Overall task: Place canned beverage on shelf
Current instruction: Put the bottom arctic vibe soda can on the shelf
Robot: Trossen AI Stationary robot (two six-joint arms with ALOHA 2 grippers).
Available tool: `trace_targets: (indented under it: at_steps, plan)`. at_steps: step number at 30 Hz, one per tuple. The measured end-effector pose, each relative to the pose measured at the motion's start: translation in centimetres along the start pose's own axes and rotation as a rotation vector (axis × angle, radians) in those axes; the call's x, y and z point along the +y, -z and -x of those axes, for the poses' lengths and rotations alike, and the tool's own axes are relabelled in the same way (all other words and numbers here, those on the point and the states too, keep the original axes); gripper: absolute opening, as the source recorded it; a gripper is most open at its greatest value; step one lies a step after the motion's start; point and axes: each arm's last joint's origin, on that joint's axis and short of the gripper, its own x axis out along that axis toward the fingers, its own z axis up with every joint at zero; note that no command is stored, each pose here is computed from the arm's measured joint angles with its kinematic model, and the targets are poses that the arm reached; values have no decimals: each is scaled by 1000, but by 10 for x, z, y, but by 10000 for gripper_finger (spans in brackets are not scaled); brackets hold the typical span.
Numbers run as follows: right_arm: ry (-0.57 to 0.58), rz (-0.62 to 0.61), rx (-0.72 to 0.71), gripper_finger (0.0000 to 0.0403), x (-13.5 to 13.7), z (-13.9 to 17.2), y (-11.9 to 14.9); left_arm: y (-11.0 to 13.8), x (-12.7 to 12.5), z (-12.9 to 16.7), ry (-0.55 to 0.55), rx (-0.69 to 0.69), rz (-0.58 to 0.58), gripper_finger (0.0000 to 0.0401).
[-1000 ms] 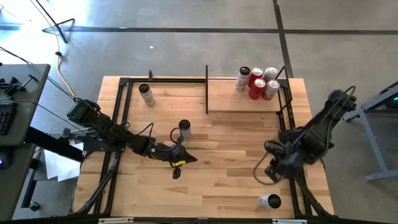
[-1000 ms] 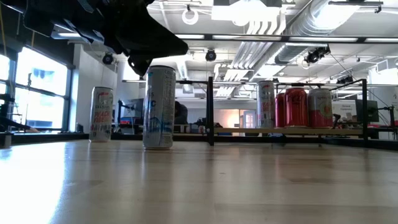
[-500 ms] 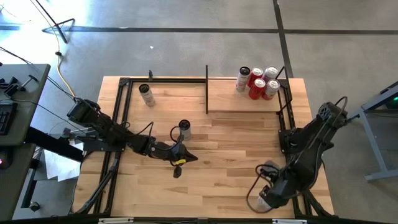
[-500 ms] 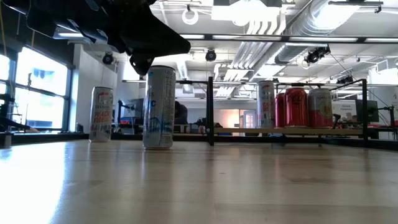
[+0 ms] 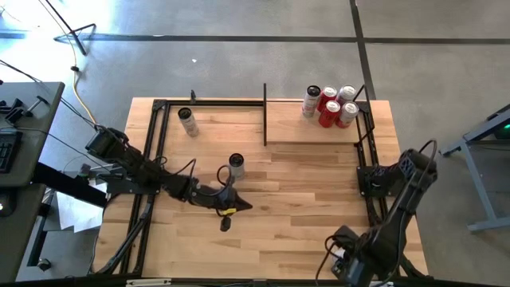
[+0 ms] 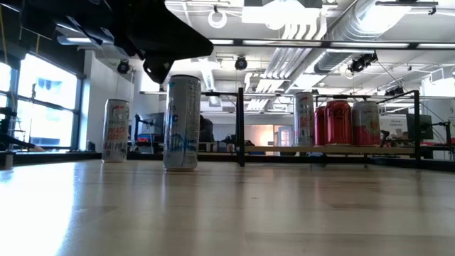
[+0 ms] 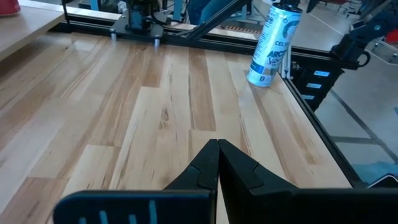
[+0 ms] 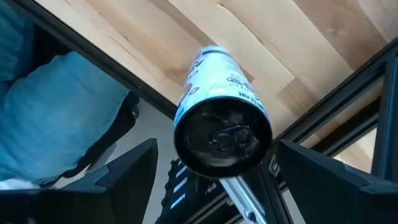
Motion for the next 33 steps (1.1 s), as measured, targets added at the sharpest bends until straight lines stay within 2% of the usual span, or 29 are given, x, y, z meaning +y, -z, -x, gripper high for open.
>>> trace_targets:
  at_steps: [8,15,18,20,23,28,33]
  plan:
    - [52,-8,-32,312,8,-17,-1,2,-8,3,-8,-6,-10,0]
    - [120,-60,-49,311,11,-30,-2,4,-14,5,-12,-10,-17,0]
    - [126,-83,-51,297,11,-30,-2,4,-16,6,-18,-12,-6,0]
    - [127,-87,-52,273,11,-30,-2,5,-15,6,-22,-7,23,0]
    - [132,-77,-56,238,10,-30,-2,9,-11,6,-33,1,61,0]
    - [134,-21,-60,238,10,-30,-3,26,6,13,-56,-11,145,0]
    - [137,60,-49,238,9,-21,-19,34,11,25,15,-111,186,0]
